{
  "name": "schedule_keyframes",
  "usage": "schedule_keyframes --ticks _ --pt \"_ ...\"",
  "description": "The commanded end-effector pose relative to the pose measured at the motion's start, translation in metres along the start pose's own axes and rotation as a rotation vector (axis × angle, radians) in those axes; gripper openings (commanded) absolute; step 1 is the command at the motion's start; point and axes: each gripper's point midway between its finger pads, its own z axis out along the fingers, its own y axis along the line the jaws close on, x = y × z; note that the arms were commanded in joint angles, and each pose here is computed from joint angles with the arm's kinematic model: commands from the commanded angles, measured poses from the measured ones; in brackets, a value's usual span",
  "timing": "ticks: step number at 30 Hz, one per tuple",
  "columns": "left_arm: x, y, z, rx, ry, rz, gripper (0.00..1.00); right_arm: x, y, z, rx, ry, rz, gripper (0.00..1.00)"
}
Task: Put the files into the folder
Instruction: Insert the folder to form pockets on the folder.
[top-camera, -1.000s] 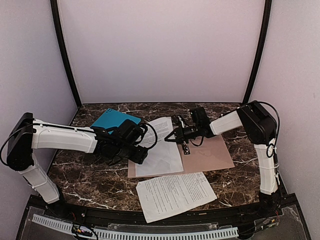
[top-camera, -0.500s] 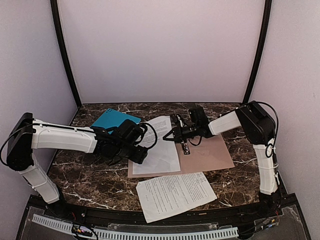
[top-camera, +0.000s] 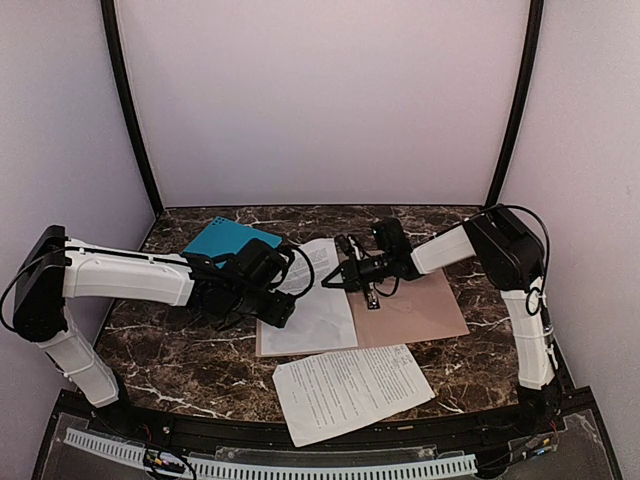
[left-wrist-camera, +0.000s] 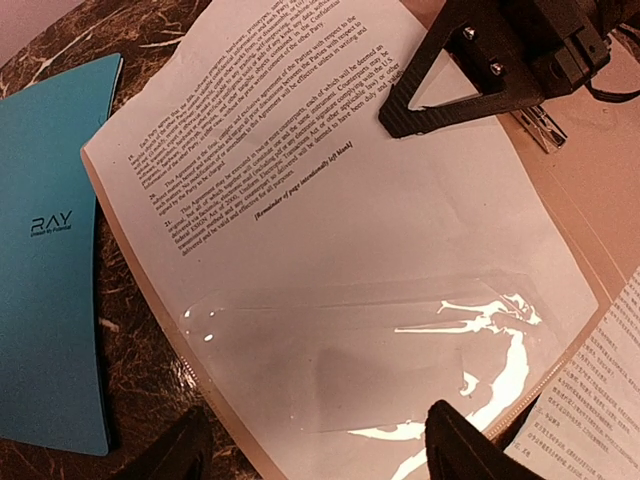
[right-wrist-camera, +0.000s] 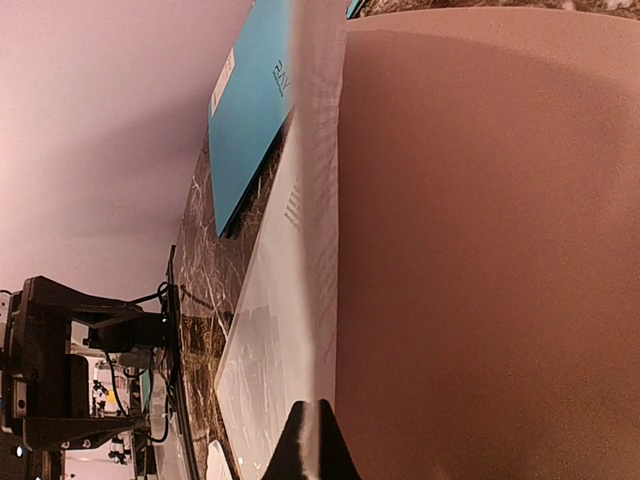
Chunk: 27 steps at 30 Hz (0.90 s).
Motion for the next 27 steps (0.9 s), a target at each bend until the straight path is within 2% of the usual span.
schedule_keyframes --ticks 1,9,27 --pt "0.0016 0.0054 -0.0111 -0.011 0.000 0.008 0.73 -0.0008 0.0056 0.0038 -0.007 -0.003 -0.022 0.00" --pt "0.0011 0.0061 -0.0125 -0.013 -0.003 0.009 0.74 -0.0050 0.0064 0.0006 -0.001 -0.051 -0.002 0.00" --pt "0.0013 0.0076 -0.0130 -0.019 -0.003 0.013 0.74 -0.0027 0.0049 0.0004 0.004 -0.058 0.008 0.00"
